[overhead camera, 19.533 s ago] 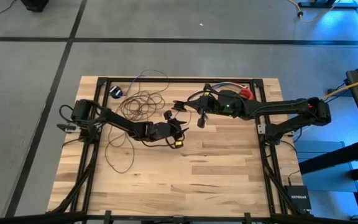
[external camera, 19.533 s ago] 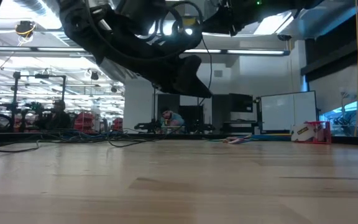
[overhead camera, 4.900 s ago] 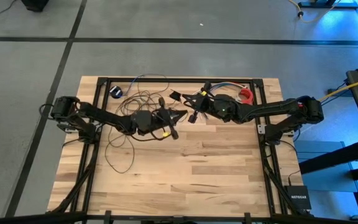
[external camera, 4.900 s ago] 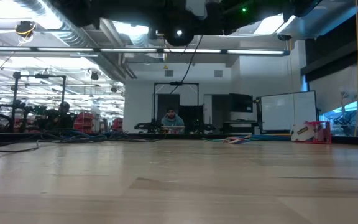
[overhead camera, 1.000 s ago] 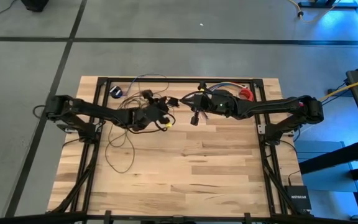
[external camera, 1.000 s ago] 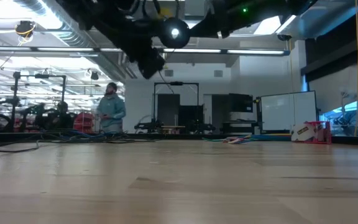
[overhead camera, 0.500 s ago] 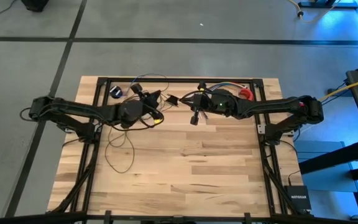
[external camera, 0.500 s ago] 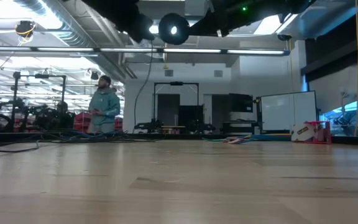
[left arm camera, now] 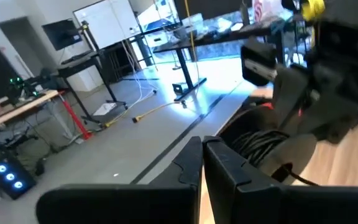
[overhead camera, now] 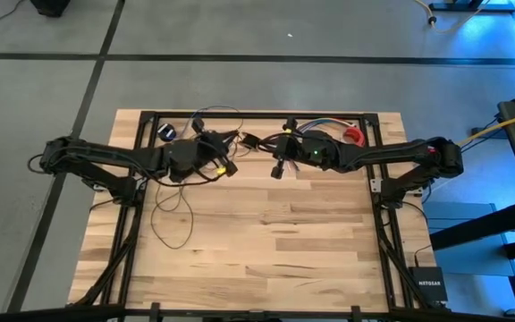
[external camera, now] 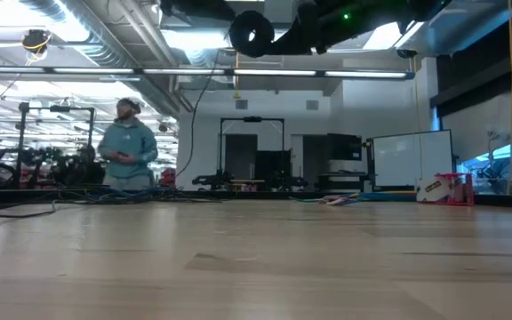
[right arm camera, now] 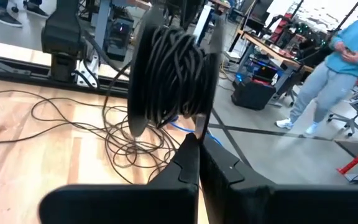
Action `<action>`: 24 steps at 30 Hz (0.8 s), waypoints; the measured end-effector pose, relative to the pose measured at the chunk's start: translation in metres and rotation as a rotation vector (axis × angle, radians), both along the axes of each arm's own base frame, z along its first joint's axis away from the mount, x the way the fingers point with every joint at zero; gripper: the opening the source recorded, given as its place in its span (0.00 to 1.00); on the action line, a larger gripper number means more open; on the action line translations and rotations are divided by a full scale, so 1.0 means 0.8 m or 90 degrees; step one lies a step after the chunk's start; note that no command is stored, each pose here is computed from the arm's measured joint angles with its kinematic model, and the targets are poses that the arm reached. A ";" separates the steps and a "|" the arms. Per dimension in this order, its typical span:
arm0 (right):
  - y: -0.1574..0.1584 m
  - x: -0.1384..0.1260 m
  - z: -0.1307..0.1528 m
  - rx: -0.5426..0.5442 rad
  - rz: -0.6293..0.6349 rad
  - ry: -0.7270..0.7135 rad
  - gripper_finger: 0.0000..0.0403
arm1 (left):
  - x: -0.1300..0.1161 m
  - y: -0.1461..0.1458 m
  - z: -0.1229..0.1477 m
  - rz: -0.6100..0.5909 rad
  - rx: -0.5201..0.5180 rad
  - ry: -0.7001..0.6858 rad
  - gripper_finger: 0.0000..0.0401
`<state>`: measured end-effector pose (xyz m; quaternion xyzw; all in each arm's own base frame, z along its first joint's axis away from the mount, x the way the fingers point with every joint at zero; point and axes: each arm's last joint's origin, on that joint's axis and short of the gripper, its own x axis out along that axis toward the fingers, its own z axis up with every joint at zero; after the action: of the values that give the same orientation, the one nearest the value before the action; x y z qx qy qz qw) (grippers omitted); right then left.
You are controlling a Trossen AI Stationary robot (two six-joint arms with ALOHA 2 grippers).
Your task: Coiling cords
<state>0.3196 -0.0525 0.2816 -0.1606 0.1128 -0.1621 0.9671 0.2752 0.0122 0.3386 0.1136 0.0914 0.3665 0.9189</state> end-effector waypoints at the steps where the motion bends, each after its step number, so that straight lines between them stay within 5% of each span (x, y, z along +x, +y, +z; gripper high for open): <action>1: 0.000 0.000 0.000 0.000 0.000 0.000 0.01 | 0.000 0.000 0.002 0.000 -0.003 -0.009 0.01; 24: -0.001 0.000 -0.003 0.000 -0.009 0.007 0.00 | 0.034 0.000 -0.030 -0.067 -0.010 0.037 0.01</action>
<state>0.3195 -0.0534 0.2794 -0.1607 0.1195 -0.1678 0.9653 0.3024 0.0125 0.3149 0.1217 0.1145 0.3137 0.9347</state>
